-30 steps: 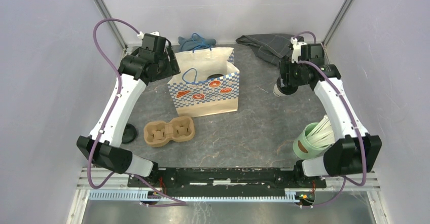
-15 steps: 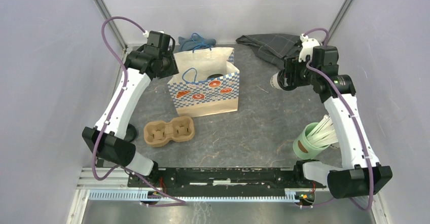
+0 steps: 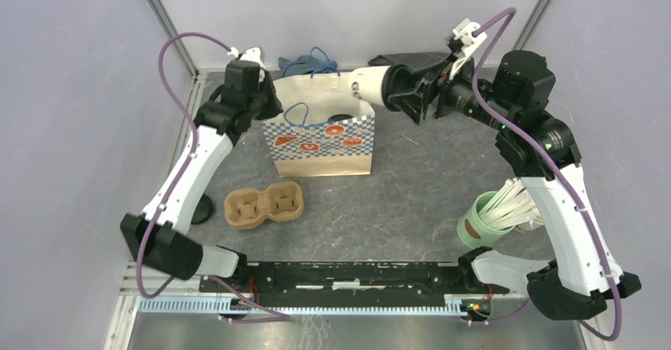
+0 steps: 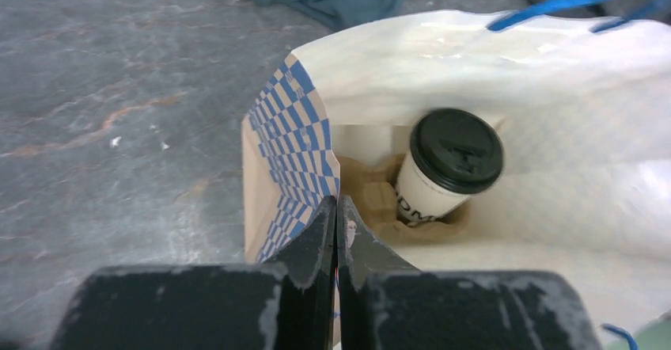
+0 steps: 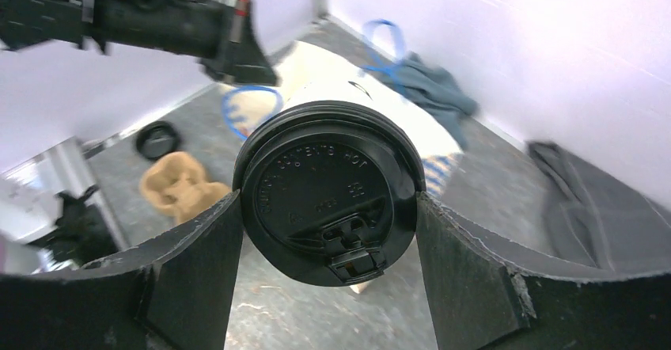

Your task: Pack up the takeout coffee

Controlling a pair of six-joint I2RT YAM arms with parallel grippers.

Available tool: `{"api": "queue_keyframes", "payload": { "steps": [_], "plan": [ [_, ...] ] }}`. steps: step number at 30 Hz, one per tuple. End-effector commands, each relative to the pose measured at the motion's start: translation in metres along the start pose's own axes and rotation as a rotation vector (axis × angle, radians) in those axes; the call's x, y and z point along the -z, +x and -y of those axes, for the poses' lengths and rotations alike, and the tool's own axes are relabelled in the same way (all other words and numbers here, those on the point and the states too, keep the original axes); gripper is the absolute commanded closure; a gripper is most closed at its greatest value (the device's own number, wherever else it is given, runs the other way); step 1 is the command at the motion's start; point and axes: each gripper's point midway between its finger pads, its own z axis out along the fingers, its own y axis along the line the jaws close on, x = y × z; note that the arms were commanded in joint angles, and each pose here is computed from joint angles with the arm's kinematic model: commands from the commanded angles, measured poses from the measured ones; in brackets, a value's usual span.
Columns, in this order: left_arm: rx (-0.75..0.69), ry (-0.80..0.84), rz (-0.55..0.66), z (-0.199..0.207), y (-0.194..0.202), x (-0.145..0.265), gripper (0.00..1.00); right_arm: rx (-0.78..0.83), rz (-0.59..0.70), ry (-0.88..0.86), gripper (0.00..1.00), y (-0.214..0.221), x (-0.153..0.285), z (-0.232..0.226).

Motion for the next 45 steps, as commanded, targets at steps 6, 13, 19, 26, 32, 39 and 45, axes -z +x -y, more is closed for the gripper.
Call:
{"api": "queue_keyframes", "payload": {
  "steps": [6,13,19,26,32,39,45],
  "plan": [
    [-0.033,0.39,0.552,0.037,-0.034,0.075,0.98,0.088,-0.001,-0.32,0.22,0.001,-0.036,-0.086],
    [-0.018,0.442,0.627,0.036,-0.026,0.089,0.98,0.235,-0.144,-0.26,0.24,0.029,-0.076,-0.112],
    [-0.051,0.47,0.655,0.03,-0.002,0.086,0.98,0.419,-0.263,-0.177,0.25,0.065,-0.095,-0.131],
    [-0.09,0.441,0.656,0.018,0.018,0.083,0.98,0.5,-0.362,-0.054,0.26,0.105,-0.112,-0.137],
    [-0.072,0.441,0.663,0.013,0.027,0.085,0.98,0.523,-0.396,-0.039,0.26,0.13,-0.122,-0.14],
    [-0.068,0.46,0.676,0.01,0.041,0.085,0.98,0.541,-0.457,-0.056,0.26,0.167,-0.135,-0.145],
    [-0.061,0.452,0.658,0.001,0.06,0.082,0.98,0.562,-0.461,0.025,0.26,0.173,-0.154,-0.138]
  ]
}}
